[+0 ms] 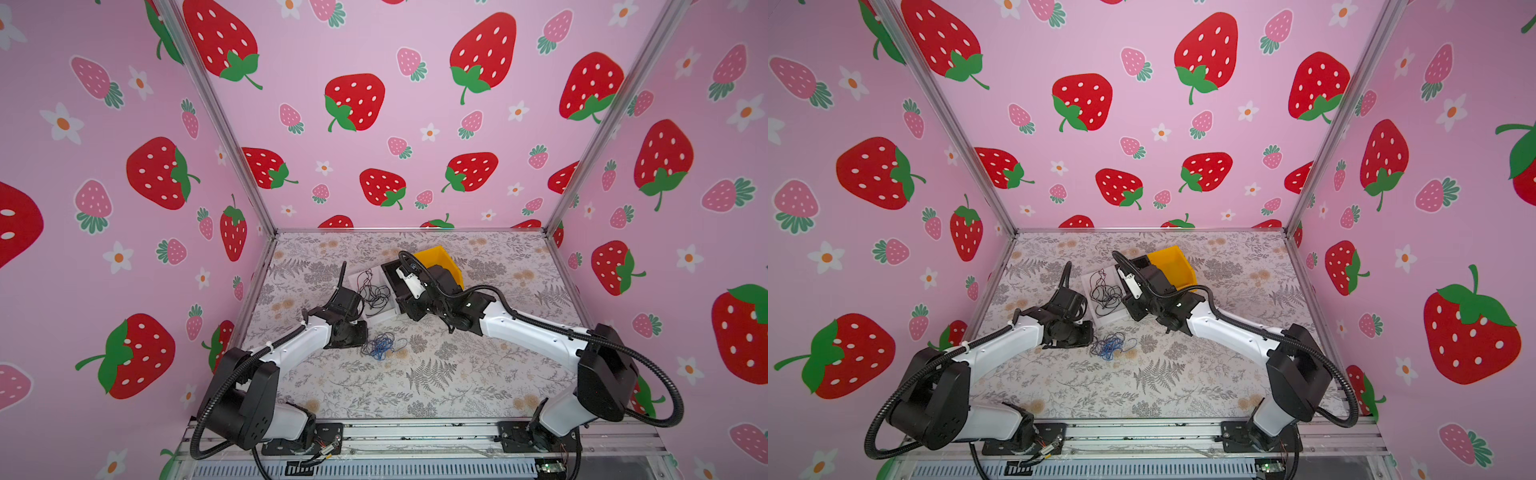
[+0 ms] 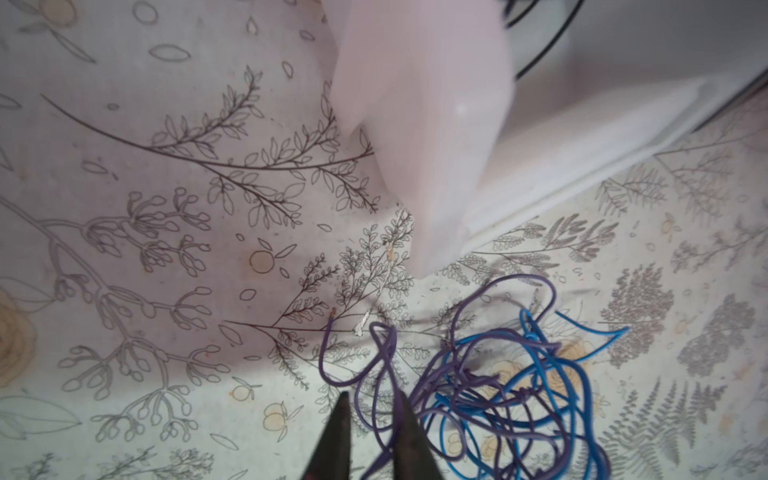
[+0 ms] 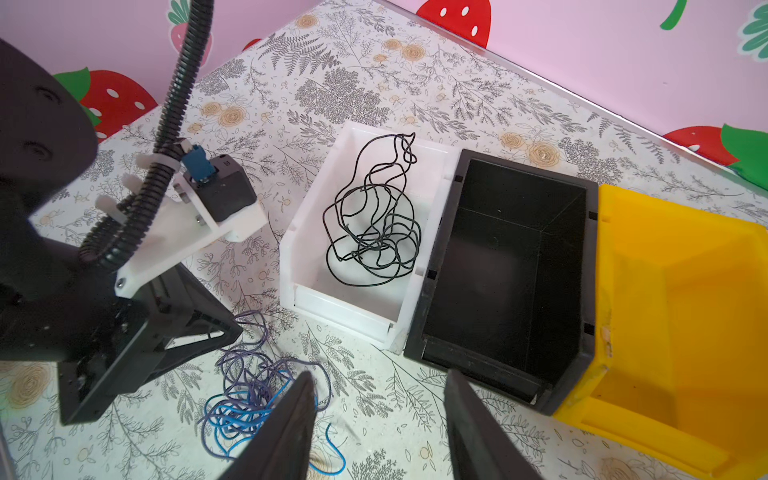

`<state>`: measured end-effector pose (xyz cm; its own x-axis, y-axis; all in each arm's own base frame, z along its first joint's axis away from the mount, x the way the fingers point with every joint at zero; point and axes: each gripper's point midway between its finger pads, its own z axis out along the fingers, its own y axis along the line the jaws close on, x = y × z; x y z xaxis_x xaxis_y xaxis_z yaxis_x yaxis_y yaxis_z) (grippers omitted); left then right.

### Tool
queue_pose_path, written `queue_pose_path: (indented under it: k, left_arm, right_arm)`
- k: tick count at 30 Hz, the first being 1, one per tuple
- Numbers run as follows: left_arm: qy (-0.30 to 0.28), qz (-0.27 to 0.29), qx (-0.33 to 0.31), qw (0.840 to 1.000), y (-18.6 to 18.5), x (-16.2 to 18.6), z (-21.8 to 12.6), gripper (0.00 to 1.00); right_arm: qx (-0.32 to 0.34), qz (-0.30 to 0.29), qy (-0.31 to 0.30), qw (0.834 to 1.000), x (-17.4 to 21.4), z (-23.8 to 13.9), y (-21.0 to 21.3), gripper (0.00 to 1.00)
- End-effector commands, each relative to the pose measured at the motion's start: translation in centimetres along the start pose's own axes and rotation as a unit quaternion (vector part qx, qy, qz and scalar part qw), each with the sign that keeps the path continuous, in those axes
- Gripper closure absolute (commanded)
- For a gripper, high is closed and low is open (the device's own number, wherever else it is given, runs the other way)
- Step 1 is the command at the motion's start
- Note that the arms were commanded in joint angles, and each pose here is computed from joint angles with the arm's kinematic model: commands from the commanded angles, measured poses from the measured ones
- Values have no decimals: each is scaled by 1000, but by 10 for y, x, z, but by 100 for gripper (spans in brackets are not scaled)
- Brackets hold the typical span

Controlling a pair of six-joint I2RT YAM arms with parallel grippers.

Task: Untangle the cables
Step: 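Lower the left gripper onto the purple cable tangle and grasp it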

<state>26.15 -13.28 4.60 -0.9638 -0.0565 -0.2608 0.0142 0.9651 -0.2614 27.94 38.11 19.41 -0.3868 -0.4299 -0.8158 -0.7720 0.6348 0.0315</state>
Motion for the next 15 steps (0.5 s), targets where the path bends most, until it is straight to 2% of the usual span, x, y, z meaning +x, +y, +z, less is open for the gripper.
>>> queue_pose_path:
  k: [1, 2, 3, 9, 15]
  left_arm:
    - [-5, 7, 14, 1000, -7, -2, -8, 93]
    - [-13, 10, 18, 1000, -9, -4, -13, 98]
    - [-23, 13, 22, 999, -12, -7, -19, 100]
    - [-115, 48, 64, 990, -36, -27, -73, 100]
    - [-183, 73, 117, 973, -61, -43, -118, 100]
  right_arm:
    - [-7, -5, -1, 1000, 0, 3, 1, 48]
    - [-12, -12, 1, 1000, 2, 3, 2, 48]
    - [-18, -17, 5, 1000, 4, 3, 3, 48]
    - [-133, -18, 64, 989, 42, 7, 27, 47]
    - [-198, -28, 86, 976, 63, 11, 46, 42]
